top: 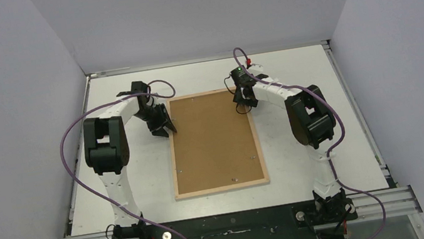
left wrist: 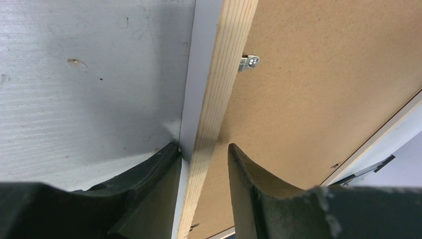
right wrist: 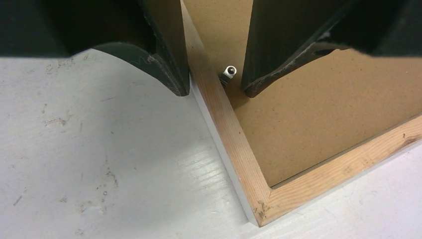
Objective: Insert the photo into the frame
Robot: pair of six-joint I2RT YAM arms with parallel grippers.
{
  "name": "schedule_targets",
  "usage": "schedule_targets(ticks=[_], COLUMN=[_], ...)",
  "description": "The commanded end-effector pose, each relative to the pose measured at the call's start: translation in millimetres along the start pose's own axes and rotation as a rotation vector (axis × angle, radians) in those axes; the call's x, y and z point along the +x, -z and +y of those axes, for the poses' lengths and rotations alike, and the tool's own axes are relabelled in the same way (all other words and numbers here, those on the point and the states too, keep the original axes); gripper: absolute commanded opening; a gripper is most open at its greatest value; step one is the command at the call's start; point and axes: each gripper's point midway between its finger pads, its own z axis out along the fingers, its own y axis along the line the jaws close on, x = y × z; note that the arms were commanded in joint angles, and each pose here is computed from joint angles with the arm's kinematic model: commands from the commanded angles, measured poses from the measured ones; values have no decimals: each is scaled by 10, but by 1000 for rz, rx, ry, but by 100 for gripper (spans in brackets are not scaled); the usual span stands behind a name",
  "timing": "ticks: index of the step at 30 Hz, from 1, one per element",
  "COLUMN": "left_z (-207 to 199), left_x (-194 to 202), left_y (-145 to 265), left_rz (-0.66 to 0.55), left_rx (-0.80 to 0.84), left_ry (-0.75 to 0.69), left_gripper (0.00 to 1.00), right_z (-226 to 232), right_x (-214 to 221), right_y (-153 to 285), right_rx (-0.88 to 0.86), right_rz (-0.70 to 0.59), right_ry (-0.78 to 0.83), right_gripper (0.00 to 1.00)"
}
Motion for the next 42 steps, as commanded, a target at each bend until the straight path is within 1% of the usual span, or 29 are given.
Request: schedule_targets(ticks=[1,8,13,15,20,27,28,29,30,32,33,36,38,42], left_z=[83,71,69,64,70,-2,-19,-46,-76,-135,-157,-224,-251,-272], left_x=[133,147,150,161,158,66,37,7,-27,-97,-127,-189,-205,-173], left_y=[-197,-210,-213,-217,-213,-109,-79,-45,-14,55,88,217,283,400], left_rz=[42,43,44,47,46,8,-5,-20,-36,-68,-79,-109,-128,-164], left_rx=[-27,-25,-25,-26,-29,-24,-22,-18,-12,-1,4,16,20,23], left_ry=[-26,-27,-28,-30,-30,-33,-33,-35,-38,-47,-48,-59,-66,-66], left_gripper=[38,38,38,38,38,39,40,41,43,47,50,57,60,61], right_z=[118,112,148,181,199,171,171,185,192,196,197,156,95,-141], right_x=[-130,-71,-55,-39,-47,-262,-293,-364,-416,-538,-593,-694,-699,-515], right_y=[65,70,80,81,103,179,196,237,280,384,450,666,806,1107], right_rx=[-27,-42,-82,-108,-153,-195,-203,-212,-217,-227,-233,-241,-242,-204], right_rz=[-30,-18,-22,-17,-23,-43,-42,-52,-59,-79,-90,-123,-125,-60], right_ry=[-28,-23,-19,-13,-10,-41,-45,-45,-43,-33,-26,-7,5,64], right_gripper=[41,28,23,19,1,0,4,17,23,42,48,58,60,62])
